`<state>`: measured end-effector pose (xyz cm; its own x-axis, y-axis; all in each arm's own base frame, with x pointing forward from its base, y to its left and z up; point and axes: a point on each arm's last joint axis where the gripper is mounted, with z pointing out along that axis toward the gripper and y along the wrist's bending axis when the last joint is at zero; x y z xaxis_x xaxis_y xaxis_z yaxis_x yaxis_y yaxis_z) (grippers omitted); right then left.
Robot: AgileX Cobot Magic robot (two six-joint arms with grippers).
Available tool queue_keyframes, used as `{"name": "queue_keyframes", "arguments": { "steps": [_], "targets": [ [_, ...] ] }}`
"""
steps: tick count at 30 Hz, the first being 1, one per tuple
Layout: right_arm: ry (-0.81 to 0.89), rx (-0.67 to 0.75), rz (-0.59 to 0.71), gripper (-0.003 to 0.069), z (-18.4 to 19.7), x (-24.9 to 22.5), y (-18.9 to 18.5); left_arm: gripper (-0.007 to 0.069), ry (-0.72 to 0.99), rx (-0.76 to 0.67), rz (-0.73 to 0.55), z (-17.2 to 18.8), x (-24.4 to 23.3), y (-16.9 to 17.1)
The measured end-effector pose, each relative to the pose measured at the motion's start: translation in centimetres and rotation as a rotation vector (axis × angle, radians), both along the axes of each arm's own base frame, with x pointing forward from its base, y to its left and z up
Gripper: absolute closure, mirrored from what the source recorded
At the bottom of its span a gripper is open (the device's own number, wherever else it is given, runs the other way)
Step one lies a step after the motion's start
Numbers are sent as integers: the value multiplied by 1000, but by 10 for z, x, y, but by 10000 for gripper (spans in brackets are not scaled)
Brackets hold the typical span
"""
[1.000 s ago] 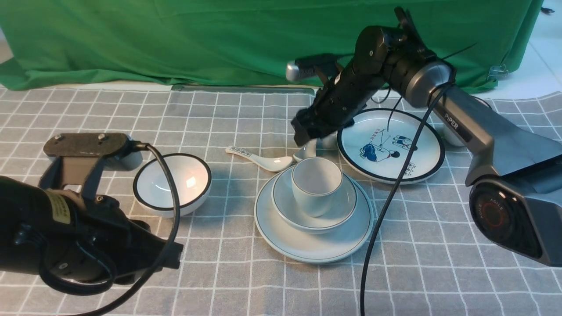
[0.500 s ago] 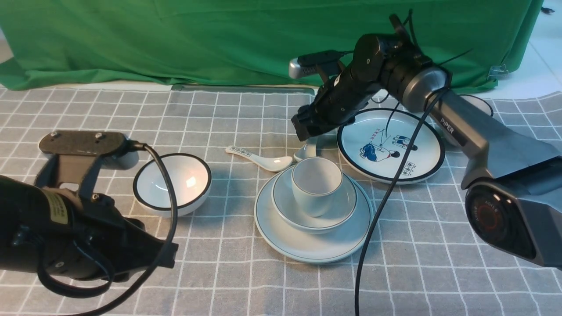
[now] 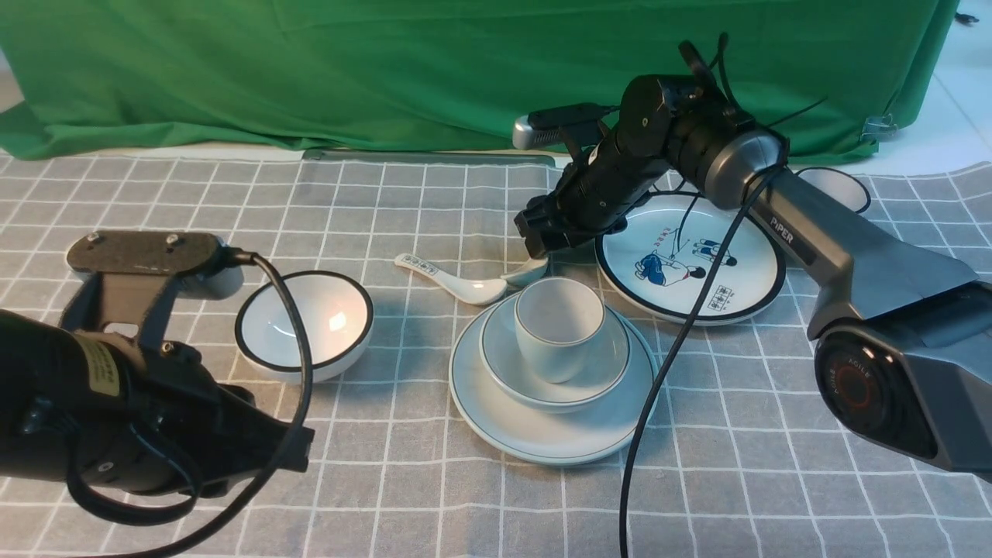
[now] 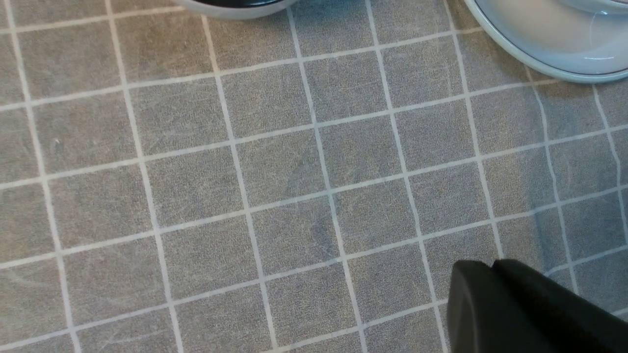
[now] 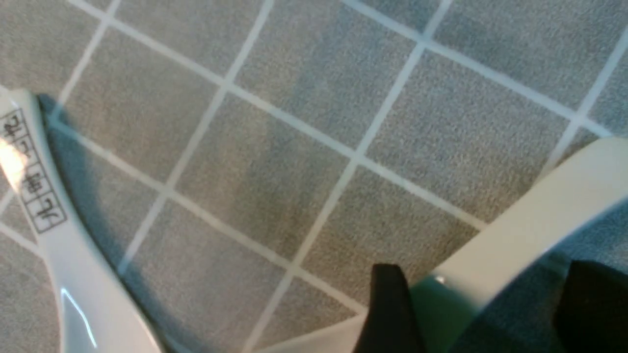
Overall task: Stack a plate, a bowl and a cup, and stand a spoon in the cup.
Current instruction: Use the right arm to grab a blue soup spoon, then use the right arm to put the blue soup spoon into the blue teacup in the middle
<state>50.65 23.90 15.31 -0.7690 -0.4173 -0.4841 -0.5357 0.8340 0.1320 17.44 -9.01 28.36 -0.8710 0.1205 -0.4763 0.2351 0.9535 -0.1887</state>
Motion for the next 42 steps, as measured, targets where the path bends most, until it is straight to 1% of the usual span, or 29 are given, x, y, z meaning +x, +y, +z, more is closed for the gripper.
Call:
{"name": "queue_keyframes", "arguments": {
  "steps": [2, 4, 6, 8, 9, 10, 18, 23, 28, 36, 38, 39, 40, 41, 42],
  "targets": [
    [0, 0, 0, 184, 0, 0, 0, 616, 0, 0, 0, 0, 0, 0],
    [1, 2, 3, 260, 0, 0, 0, 616, 1, -1, 2, 0, 0, 0],
    [-1, 5, 21, 403, 0, -1, 2, 616, 1, -1, 2, 0, 0, 0],
    [-3, 11, 24, 526, 1, -1, 3, 616, 1, -1, 2, 0, 0, 0],
    [-3, 12, 24, 526, 1, -1, 3, 616, 1, -1, 2, 0, 0, 0],
    [-7, 12, 25, 575, 3, -1, 3, 616, 2, -1, 3, 0, 0, 0],
    [9, -11, 35, 575, 9, -4, 1, 616, -3, 7, 1, 0, 0, 1],
    [40, -34, 44, 575, 27, -9, -7, 616, -5, 12, 0, 0, 0, 1],
    [29, -41, 47, 575, 42, -12, -10, 616, -1, 6, 12, 0, 0, 1],
    [-33, -26, 56, 575, 97, -25, -15, 616, -7, -1, 20, 2, -1, 2],
    [-42, -24, 57, 575, 104, -27, -16, 616, -12, -4, 20, 3, -2, 2],
    [-64, -17, 58, 575, 117, -31, -18, 616, -22, -9, 20, 5, -4, 3],
    [-64, -17, 58, 575, 117, -31, -18, 616, -22, -9, 20, 5, -4, 3],
    [-94, -8, 57, 575, 135, -36, -20, 616, -30, -13, 20, 7, -5, 4],
    [-102, -5, 57, 575, 140, -37, -21, 616, -32, -14, 21, 7, -5, 4]
  ]
}}
